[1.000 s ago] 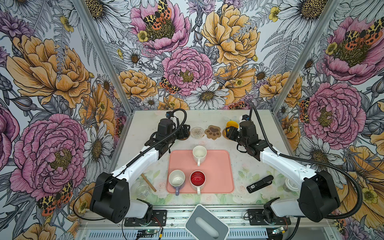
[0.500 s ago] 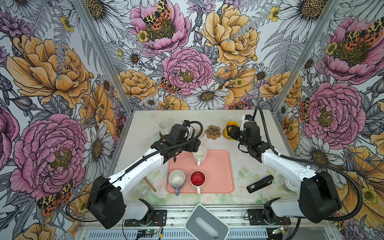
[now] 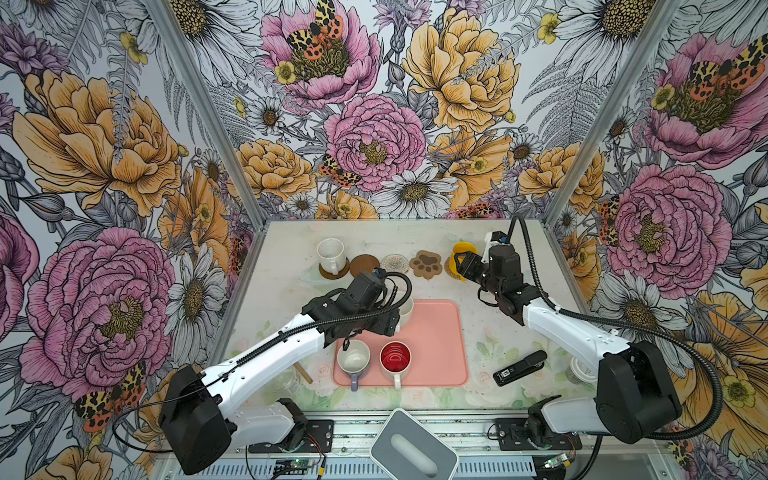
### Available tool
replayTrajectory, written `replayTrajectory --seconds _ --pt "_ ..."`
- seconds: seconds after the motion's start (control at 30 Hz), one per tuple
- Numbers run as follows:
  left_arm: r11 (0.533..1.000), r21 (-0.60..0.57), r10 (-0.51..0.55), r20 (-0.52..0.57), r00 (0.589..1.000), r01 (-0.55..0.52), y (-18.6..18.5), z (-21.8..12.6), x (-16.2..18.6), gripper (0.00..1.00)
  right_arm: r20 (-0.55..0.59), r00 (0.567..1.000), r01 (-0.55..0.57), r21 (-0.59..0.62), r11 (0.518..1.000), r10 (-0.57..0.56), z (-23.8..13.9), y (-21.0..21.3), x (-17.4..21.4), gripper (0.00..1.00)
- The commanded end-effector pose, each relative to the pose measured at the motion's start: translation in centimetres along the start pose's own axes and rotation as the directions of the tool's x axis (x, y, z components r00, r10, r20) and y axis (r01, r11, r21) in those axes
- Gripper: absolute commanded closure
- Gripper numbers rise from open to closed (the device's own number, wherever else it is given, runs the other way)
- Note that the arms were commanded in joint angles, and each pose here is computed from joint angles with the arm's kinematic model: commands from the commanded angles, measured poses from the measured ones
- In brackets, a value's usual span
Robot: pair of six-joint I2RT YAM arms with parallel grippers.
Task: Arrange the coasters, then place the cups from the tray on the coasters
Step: 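Move the left gripper over the white mug on the tray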
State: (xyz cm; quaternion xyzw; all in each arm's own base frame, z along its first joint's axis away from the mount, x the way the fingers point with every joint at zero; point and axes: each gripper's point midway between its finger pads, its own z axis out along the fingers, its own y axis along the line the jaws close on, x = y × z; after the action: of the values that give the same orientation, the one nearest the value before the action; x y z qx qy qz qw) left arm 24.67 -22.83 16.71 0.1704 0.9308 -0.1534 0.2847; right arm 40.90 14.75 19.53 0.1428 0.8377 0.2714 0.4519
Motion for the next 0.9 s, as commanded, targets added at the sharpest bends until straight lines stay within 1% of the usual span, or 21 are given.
replayTrajectory --seconds 0.0,0.2,0.4,0.87 --pt "0.999 -0.024 -0.026 -0.03 0.999 0.025 -0.1 0.6 1.0 0.11 0.006 1.0 -0.011 -0.019 1.0 0.011 0.3 0.0 -0.1 0.42" --pt "0.999 -0.031 -0.024 -0.092 0.995 0.021 -0.9 2.6 1.5 0.13 0.005 1.0 -0.017 -0.019 1.0 0.017 0.3 -0.3 -0.1 0.42" --pt "0.998 -0.049 -0.041 -0.146 0.988 0.034 -1.3 4.5 2.1 0.17 0.011 1.0 -0.025 -0.013 1.0 0.025 0.1 -0.7 -0.1 0.41" --pt "0.994 -0.079 -0.086 -0.166 0.982 0.074 -1.6 6.6 1.8 0.23 0.0 0.999 -0.041 -0.012 0.999 0.041 0.6 -1.3 0.1 0.42"
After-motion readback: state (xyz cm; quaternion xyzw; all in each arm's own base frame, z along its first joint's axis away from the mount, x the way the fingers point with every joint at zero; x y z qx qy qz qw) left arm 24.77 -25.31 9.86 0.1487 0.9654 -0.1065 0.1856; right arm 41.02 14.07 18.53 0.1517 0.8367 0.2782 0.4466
